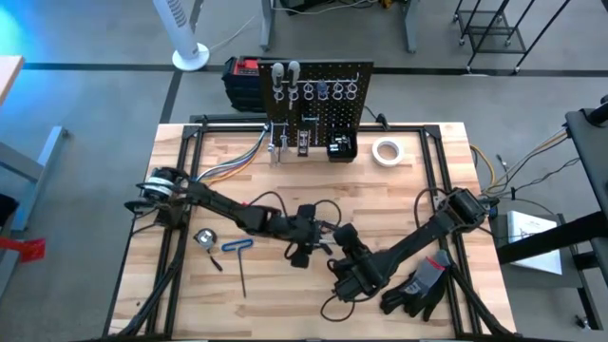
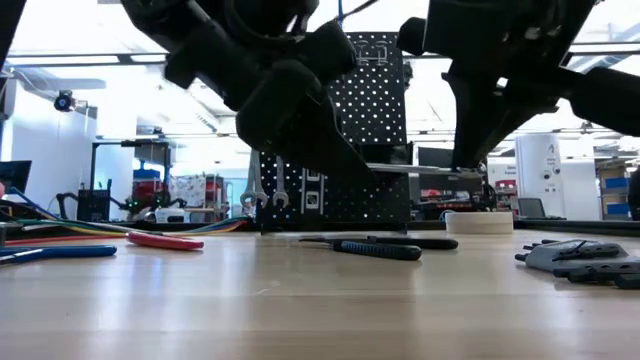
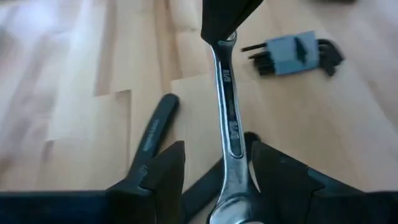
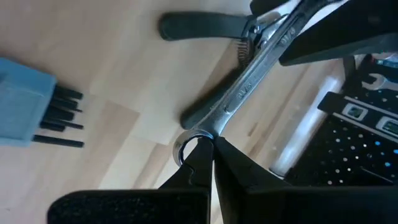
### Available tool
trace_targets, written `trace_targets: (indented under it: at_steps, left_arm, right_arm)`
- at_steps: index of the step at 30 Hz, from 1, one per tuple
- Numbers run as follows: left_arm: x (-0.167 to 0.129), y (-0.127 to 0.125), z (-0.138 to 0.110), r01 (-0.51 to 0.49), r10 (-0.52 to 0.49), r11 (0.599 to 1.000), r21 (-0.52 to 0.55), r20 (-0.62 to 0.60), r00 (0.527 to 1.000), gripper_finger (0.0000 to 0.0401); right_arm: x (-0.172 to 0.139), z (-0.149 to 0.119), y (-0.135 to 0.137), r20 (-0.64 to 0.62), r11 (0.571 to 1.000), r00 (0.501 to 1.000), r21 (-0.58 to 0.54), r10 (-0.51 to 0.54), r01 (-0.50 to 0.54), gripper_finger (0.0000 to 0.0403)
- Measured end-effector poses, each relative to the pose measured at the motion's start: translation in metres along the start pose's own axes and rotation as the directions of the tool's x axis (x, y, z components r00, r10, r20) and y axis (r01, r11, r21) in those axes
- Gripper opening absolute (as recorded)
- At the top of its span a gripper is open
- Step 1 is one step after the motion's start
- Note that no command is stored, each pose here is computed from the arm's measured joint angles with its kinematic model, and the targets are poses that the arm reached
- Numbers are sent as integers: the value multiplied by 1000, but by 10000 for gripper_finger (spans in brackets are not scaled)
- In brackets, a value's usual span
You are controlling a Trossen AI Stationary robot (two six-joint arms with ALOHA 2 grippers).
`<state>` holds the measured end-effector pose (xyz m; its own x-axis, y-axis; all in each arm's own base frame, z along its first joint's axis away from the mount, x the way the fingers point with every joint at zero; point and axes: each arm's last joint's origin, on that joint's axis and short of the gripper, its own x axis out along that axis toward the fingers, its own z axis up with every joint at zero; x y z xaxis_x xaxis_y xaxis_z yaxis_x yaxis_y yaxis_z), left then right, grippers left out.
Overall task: Hang tools onto peg board
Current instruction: Hang the wrench on the peg board
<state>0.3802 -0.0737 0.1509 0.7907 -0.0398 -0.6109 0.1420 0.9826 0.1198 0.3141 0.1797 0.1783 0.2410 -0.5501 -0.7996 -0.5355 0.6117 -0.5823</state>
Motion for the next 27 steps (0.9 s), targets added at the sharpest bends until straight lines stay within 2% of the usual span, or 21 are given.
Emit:
trace_targets:
  at_steps: [4,10,19,27]
  left_arm:
    - [0,4,5,78,-77,996,-48,20,997,137]
    - [0,4,7,118,-117,991,-62,23,993,16]
    - [0,8,0,136,-142,984,-119,-49,989,0]
    - [-1,8,1,134,-140,984,-119,-43,989,1]
  right_arm:
    - [-1,0,1,3,1000,1000,-3,-8,8,1]
    - [-1,1,0,11,1000,1000,-13,-17,17,1]
    - [-1,0,-2,-3,997,997,-16,-80,80,1]
    - [-1,0,-3,-1,995,995,-4,-102,102,1]
